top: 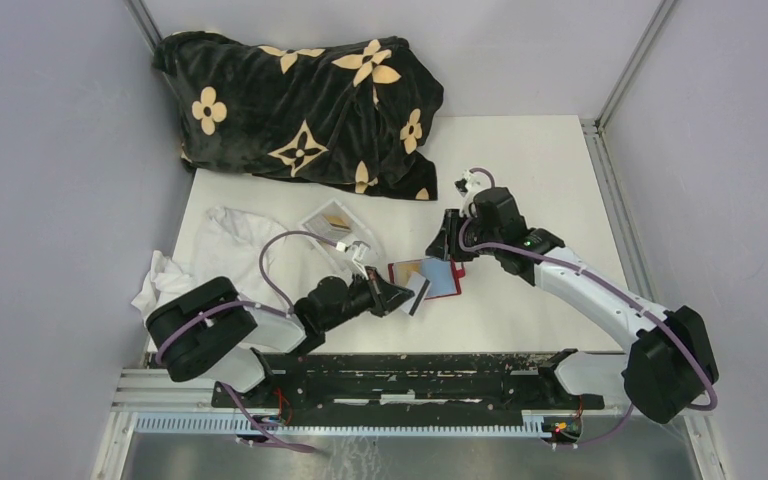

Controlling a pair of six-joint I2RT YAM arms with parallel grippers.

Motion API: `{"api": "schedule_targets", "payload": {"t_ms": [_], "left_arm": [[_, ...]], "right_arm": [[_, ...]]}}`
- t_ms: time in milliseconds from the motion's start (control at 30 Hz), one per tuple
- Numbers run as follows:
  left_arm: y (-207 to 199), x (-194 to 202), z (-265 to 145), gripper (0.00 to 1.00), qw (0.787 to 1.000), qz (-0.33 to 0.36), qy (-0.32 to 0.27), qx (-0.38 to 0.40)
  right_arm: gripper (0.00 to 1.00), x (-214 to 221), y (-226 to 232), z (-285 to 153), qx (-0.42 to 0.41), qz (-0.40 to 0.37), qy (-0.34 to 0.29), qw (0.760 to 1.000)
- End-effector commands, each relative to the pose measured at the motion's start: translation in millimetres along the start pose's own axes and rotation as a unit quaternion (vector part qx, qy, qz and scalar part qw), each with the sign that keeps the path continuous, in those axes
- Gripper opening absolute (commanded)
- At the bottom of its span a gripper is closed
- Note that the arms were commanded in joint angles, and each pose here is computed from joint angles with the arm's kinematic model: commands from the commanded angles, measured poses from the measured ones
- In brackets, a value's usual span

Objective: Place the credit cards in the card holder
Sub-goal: Pick up the credit card from the storage box, then insert the credit card into the card holder.

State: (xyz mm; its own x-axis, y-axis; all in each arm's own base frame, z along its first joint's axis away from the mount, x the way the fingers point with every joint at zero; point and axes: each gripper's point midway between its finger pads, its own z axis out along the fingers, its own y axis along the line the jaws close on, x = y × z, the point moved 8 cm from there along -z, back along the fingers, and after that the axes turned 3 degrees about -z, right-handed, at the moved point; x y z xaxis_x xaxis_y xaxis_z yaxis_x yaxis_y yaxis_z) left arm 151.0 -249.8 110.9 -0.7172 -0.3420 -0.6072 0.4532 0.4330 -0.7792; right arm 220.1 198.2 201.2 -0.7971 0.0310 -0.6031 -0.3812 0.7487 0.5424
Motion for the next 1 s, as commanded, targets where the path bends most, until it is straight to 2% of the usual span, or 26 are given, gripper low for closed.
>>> {"api": "schedule_targets", "payload": {"t_ms": [0,100,300,967], "left_arm": [[-3,-11,25,0.03,0.985,-0.067,-0.124,-0.100],[0,-6,36,0.03,0.973,-0.107,-0.149,-0.141],[2,-8,48,0.03,0.954,-0.124,-0.198,-0.189],[8,2,76,0.03,0.938,-0.142,-0.213,-0.236]], "right_arm": [[0.31,-8,-22,-2,0.113,-0.005,-0.044,0.993],[0.22,-4,-32,5,0.146,-0.004,-0.018,0.989],[0.02,3,-46,23,0.180,0.000,0.015,0.984],[0.01,11,-79,51,0.232,0.027,0.066,0.970]]}}
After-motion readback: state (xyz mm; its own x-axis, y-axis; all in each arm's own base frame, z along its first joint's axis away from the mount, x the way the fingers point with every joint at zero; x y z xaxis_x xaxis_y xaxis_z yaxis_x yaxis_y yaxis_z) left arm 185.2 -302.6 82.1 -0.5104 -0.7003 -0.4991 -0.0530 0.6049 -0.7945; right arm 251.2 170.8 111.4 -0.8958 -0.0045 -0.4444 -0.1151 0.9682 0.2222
